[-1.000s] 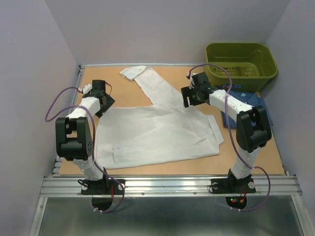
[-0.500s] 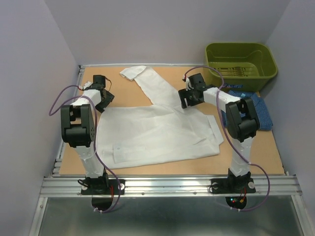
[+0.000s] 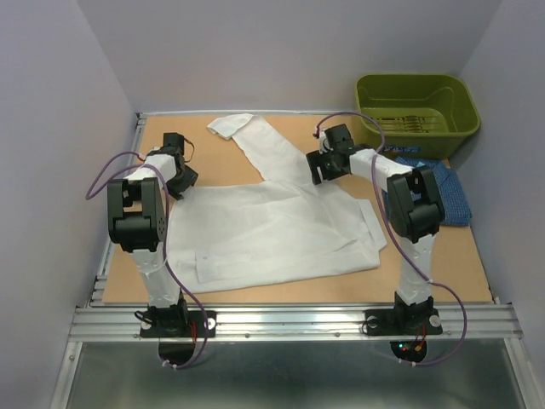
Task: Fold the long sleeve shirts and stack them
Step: Fold the shirt
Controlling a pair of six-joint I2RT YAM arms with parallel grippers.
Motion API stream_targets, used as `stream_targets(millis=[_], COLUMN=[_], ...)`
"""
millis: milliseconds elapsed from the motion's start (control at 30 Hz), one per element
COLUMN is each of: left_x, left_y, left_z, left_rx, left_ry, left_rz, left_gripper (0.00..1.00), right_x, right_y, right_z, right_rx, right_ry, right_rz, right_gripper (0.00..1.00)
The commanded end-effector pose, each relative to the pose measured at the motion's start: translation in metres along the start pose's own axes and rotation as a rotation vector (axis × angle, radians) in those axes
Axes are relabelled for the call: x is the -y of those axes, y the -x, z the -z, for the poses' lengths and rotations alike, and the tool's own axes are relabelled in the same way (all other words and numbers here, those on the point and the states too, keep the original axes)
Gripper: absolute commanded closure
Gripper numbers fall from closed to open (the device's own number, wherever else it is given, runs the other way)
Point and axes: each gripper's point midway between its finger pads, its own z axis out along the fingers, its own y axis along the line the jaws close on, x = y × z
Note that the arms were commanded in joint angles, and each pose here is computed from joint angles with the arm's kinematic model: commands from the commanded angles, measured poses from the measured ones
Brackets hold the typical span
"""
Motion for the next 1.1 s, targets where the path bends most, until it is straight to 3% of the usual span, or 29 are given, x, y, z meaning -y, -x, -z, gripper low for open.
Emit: stream_targets(millis=[0, 100, 333, 467, 667, 700, 867, 933, 1067], left_x=[-0.013, -0.017, -0.026, -0.032, -0.037, -0.038, -0.041, -0.043, -0.045], left_y=[0.006, 0.011, 0.008, 0.009, 0.006, 0.007, 0.009, 0.013, 0.02], left_z=[0.008, 0.005, -0.002, -0.003, -0.005, -0.006, -0.006, -0.005, 0.0], left_rx=[-0.002, 0.011, 0.0, 0.01, 0.008, 0.009, 0.022, 0.037, 0.067], left_ry=[0.07, 0.106, 0.153, 0.178, 0.185, 0.189, 0.2, 0.21, 0.227], left_rz=[-0.026, -0.048, -0.101, -0.127, -0.148, -0.155, -0.178, -0.182, -0.202], left_gripper=[0.37, 0.44, 0.76, 0.83, 0.87, 0.87, 0.87, 0.87, 0.88], right_x=[0.005, 0.006, 0.001, 0.001, -0.002, -0.002, -0.002, 0.0, 0.007], right_y=[0.039, 0.046, 0.051, 0.046, 0.025, 0.024, 0.023, 0.026, 0.034], right_z=[-0.001, -0.003, -0.015, -0.023, -0.037, -0.037, -0.042, -0.042, -0.04], right_rx=[0.1, 0.114, 0.116, 0.103, 0.051, 0.048, 0.043, 0.049, 0.065], right_ry=[-0.013, -0.015, 0.019, 0.022, 0.042, 0.045, 0.043, 0.036, -0.003], right_rz=[0.028, 0.034, 0.045, 0.035, 0.028, 0.024, 0.024, 0.027, 0.037], right_gripper=[0.23, 0.23, 0.23, 0.23, 0.3, 0.33, 0.66, 0.97, 0.97])
